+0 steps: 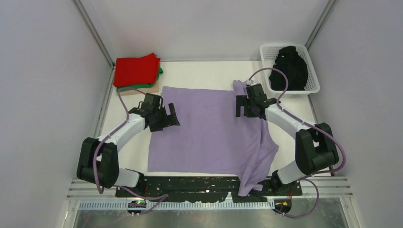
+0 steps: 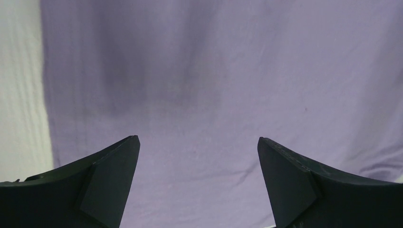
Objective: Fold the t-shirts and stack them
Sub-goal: Flatten out the tshirt
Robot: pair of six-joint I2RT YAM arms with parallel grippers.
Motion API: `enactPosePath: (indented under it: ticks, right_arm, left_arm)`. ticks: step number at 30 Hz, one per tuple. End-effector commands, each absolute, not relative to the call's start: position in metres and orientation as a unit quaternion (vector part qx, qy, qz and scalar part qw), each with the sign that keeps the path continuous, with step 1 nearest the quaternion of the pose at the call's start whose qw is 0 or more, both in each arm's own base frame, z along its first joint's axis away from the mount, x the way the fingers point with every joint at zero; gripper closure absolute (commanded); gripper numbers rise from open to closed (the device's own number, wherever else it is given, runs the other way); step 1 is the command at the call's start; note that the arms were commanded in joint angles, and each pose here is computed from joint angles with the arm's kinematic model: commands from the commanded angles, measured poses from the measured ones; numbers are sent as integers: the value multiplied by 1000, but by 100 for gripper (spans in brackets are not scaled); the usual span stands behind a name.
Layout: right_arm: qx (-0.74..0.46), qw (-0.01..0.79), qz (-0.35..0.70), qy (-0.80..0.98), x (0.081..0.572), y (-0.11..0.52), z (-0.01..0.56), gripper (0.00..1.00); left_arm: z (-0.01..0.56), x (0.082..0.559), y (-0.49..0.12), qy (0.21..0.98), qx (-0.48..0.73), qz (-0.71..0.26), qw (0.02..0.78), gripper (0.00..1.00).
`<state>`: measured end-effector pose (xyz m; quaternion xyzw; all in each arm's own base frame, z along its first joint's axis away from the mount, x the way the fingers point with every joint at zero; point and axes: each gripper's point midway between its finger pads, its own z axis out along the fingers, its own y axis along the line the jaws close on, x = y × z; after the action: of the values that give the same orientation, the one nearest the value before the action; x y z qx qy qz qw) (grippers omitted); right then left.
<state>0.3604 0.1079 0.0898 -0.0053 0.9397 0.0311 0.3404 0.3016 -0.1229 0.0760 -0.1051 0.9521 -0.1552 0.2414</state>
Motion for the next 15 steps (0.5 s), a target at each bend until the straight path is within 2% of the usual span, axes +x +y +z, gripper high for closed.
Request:
enactPosePath:
  ticks: [1,4,8,10,15]
  right_arm:
    - [26,298,58,952,324,109,73,5]
    - [37,277,37,960,320,101,56,5]
    - [63,266,20,962,337,96,38,4]
    - [77,266,41,960,356,99,34,4]
    - [66,258,117,957,407,125,37,5]
  left_arm:
    - [75,293,-142,940,-98,-212,249,0]
    - [51,290,-137,951,-111,-188,220,1]
    - [26,303,-117,955,-163,-142,201,0]
    - [22,316,-101,953,-190,-119,206,1]
    - [32,355,-95,945,-214,-137,208,0]
